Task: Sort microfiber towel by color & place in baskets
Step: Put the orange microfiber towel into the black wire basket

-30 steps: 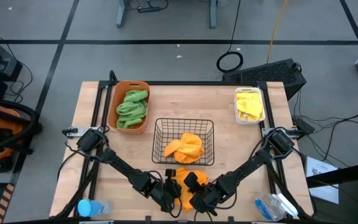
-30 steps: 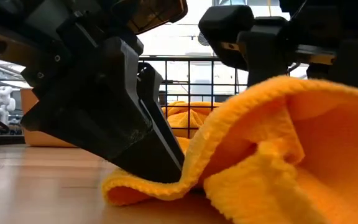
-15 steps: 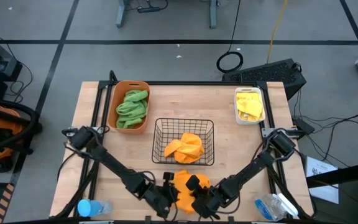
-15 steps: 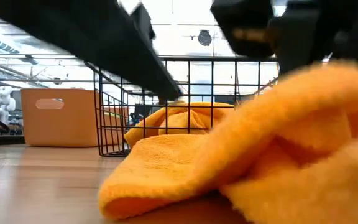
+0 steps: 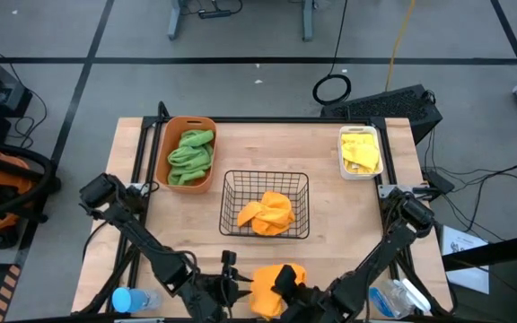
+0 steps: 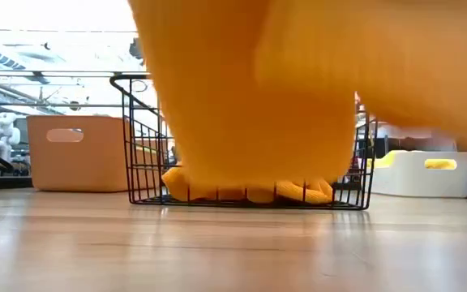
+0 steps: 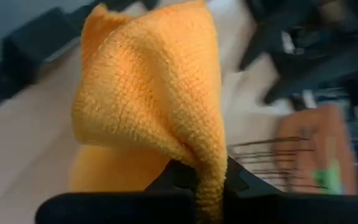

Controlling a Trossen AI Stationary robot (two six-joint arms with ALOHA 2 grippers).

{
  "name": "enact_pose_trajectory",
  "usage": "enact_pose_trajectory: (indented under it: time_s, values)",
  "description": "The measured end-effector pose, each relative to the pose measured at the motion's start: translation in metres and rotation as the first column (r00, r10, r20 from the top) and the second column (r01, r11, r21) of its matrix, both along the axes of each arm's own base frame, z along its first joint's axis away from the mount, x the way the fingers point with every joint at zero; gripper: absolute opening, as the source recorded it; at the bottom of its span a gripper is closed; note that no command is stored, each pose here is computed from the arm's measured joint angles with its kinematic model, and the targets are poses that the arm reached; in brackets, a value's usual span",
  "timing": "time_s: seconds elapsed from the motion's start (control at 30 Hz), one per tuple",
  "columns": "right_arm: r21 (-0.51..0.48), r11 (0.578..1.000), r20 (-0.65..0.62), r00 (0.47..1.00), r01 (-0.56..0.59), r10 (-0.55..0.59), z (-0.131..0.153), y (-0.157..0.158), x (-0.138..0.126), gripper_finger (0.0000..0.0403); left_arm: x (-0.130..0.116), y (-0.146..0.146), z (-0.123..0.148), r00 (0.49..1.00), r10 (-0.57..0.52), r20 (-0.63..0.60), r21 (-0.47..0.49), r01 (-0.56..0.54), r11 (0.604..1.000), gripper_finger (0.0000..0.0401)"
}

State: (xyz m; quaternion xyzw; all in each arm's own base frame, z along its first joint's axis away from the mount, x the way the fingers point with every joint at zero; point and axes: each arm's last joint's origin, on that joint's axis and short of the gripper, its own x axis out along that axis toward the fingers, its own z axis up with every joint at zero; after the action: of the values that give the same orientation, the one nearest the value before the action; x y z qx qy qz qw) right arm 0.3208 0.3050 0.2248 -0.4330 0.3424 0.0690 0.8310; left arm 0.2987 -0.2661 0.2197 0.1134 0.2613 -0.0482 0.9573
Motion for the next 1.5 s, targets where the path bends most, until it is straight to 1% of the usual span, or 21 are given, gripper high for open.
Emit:
enact_pose_trajectory:
  time_s: [0.13,0.27,0.4,0.57,0.7,0.77,0.83,0.9,0.97,1.03,1.13,1.27,1.37,1.5]
  values:
    - [-0.056,0.998,0.050,0.998,0.039,-0.036,0.020,0.002,-0.001,0.0003,0.001,0.001,-0.001,1.000,0.006,-0.002,0.012,-0.006,1.000,0.0138]
    - [-0.105,0.992,0.081,0.995,0.072,-0.064,0.033,0.000,-0.001,0.0003,0.001,0.002,-0.001,1.000,0.004,-0.005,0.022,-0.004,1.000,0.0138]
    - [-0.120,0.988,0.087,0.993,0.092,-0.082,0.040,-0.003,0.001,0.0003,0.000,0.001,-0.001,1.000,-0.010,-0.005,0.040,0.010,0.999,0.0138]
    - [-0.171,0.975,0.142,0.983,0.141,-0.117,0.041,-0.005,0.001,0.0003,-0.002,0.003,0.002,1.000,-0.001,-0.007,0.057,0.002,0.998,0.0138]
    - [-0.226,0.957,0.179,0.974,0.180,-0.141,0.042,-0.008,0.000,0.0004,-0.007,0.009,0.011,1.000,0.022,-0.006,0.077,-0.021,0.997,0.0138]
    - [-0.275,0.941,0.187,0.971,0.198,-0.149,0.042,-0.011,-0.001,0.0004,-0.010,0.012,0.018,0.999,0.033,0.005,0.091,-0.033,0.995,0.0138]
    - [-0.334,0.921,0.178,0.973,0.201,-0.147,0.041,-0.015,-0.002,0.0004,-0.012,0.015,0.027,0.999,0.038,0.027,0.103,-0.041,0.994,0.0138]
    - [-0.369,0.908,0.156,0.976,0.199,-0.150,0.042,-0.021,-0.001,0.0004,-0.015,0.018,0.034,0.998,0.046,0.043,0.132,-0.051,0.990,0.0138]
    - [-0.360,0.906,0.158,0.972,0.222,-0.175,0.047,-0.029,0.001,0.0003,-0.017,0.021,0.039,0.997,0.046,0.059,0.170,-0.056,0.984,0.0138]
    - [-0.343,0.907,0.163,0.966,0.246,-0.200,0.056,-0.039,0.001,0.0003,-0.019,0.024,0.042,0.996,0.056,0.068,0.231,-0.071,0.970,0.0138]
    - [-0.310,0.909,0.185,0.955,0.280,-0.231,0.073,-0.054,0.003,0.0003,-0.023,0.030,0.046,0.991,0.106,0.081,0.280,-0.125,0.952,0.0138]
    - [-0.282,0.899,0.201,0.937,0.335,-0.286,0.095,-0.081,0.005,0.0002,-0.029,0.037,0.045,0.986,0.157,0.059,0.324,-0.168,0.931,0.0138]
    - [-0.253,0.889,0.209,0.919,0.382,-0.336,0.109,-0.104,0.008,0.0001,-0.035,0.042,0.045,0.979,0.199,0.040,0.336,-0.201,0.920,0.0138]
    - [-0.181,0.895,0.158,0.911,0.407,-0.382,0.116,-0.131,0.019,0.0001,-0.042,0.048,0.040,0.966,0.257,0.012,0.376,-0.243,0.894,0.0138]
